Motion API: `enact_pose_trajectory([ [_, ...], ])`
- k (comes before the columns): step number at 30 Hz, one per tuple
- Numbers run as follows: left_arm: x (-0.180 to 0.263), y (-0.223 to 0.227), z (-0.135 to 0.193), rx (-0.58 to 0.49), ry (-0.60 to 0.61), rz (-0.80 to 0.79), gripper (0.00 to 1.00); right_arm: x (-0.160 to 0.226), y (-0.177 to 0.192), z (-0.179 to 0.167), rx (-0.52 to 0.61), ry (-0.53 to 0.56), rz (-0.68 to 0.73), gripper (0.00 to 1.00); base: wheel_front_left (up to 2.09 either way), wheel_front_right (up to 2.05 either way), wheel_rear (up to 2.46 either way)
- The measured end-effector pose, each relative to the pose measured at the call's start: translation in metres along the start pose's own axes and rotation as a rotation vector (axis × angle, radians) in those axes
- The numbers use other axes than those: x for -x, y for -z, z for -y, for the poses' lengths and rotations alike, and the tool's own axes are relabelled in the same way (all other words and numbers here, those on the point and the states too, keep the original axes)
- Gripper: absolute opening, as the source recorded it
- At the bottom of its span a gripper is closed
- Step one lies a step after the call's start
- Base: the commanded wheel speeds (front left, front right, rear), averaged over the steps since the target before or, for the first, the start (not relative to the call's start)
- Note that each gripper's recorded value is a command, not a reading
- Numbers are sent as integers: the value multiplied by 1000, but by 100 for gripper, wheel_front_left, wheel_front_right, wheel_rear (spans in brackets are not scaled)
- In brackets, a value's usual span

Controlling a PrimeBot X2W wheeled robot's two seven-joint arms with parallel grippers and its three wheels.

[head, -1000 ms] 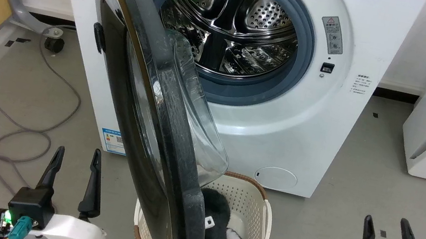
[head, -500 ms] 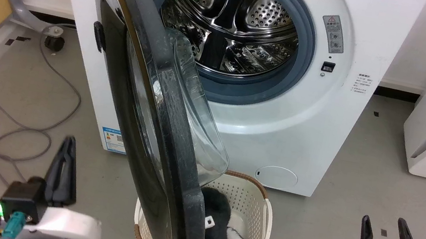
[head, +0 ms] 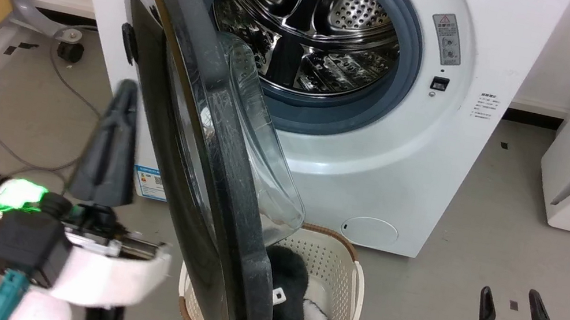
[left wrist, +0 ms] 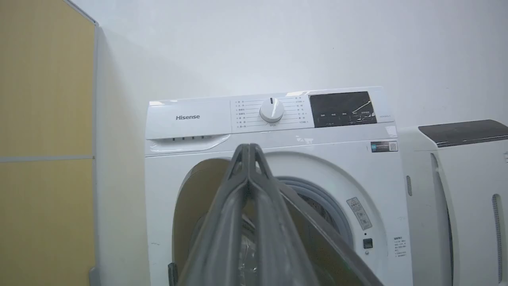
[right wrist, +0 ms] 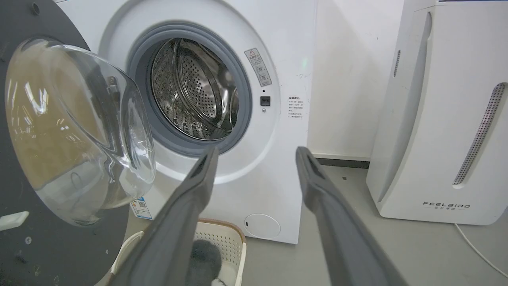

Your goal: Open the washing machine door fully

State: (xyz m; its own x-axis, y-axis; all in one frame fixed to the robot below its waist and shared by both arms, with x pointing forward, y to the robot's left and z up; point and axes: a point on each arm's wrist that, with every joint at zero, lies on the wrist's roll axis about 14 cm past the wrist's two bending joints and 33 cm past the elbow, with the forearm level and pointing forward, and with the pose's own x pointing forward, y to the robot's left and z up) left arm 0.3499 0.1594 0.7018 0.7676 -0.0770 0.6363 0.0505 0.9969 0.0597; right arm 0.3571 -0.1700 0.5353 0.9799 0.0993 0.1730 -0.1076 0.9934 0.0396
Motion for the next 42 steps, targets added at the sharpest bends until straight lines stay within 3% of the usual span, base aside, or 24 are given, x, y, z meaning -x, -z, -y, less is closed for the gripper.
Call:
enact_pose_trajectory([
  [16,13,-32,109,209,328,69,0,0,0,-2,-6,-5,2,100,0,0,0],
  [26,45,-19,159,305,470,-26,0,0,0,-3,-10,-9,-1,100,0,0,0],
  [42,100,48,177,321,513,-309,0,-2,10,-5,-15,-15,-30,100,0,0,0],
])
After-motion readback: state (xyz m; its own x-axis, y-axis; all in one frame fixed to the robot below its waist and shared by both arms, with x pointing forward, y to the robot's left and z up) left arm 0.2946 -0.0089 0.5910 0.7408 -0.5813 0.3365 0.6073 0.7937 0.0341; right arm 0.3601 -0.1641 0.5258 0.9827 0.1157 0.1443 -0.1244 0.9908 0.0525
